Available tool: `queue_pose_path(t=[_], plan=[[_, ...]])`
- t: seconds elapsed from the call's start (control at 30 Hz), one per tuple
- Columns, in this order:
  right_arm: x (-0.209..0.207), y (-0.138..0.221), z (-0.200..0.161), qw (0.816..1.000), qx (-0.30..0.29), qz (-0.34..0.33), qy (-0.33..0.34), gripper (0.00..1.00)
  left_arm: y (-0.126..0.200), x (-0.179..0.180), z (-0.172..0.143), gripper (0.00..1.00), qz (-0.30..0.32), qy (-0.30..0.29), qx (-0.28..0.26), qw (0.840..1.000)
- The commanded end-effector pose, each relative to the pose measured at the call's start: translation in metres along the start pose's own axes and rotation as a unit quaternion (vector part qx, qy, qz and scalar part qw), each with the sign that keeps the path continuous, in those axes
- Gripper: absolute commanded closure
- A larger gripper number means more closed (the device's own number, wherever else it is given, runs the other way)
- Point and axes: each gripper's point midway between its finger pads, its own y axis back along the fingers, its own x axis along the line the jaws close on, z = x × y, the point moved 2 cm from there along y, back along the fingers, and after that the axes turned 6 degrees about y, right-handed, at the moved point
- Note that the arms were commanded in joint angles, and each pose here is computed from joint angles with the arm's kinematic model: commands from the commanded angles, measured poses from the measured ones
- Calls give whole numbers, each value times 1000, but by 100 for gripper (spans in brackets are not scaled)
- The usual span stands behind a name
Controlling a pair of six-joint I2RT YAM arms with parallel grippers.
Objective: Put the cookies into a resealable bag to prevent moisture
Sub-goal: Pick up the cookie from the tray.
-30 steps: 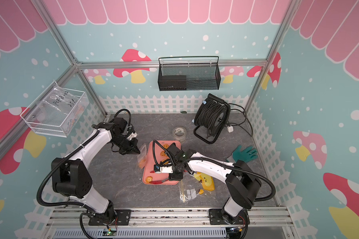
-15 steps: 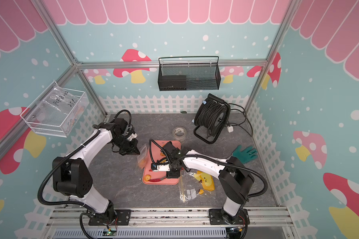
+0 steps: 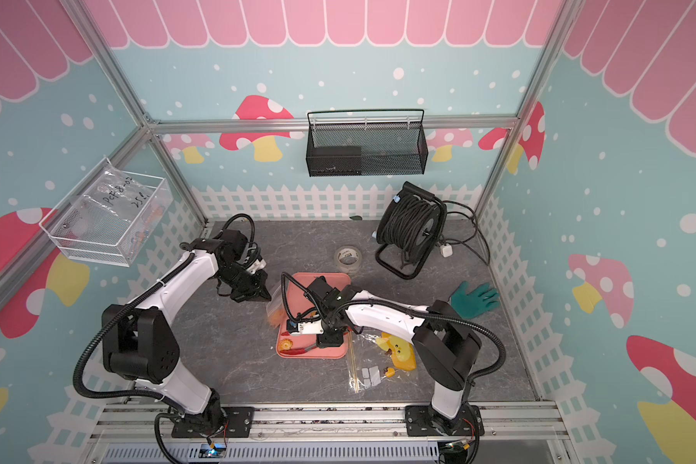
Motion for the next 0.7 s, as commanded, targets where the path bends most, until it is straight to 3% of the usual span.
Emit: queue_pose_path(t=[0.0,0.33,0.67], plan=[[0,6,2,1000,7,-1,8,46,-3,7,-2,100,10,-7,8,1000],[-7,20,-1,999,23,-25,-17,55,-2,6,-1,100,8,-8,5,1000],[-12,69,-15,993,-29,-80,-83,57,0,3,-1,100,4,-9,4,1000]])
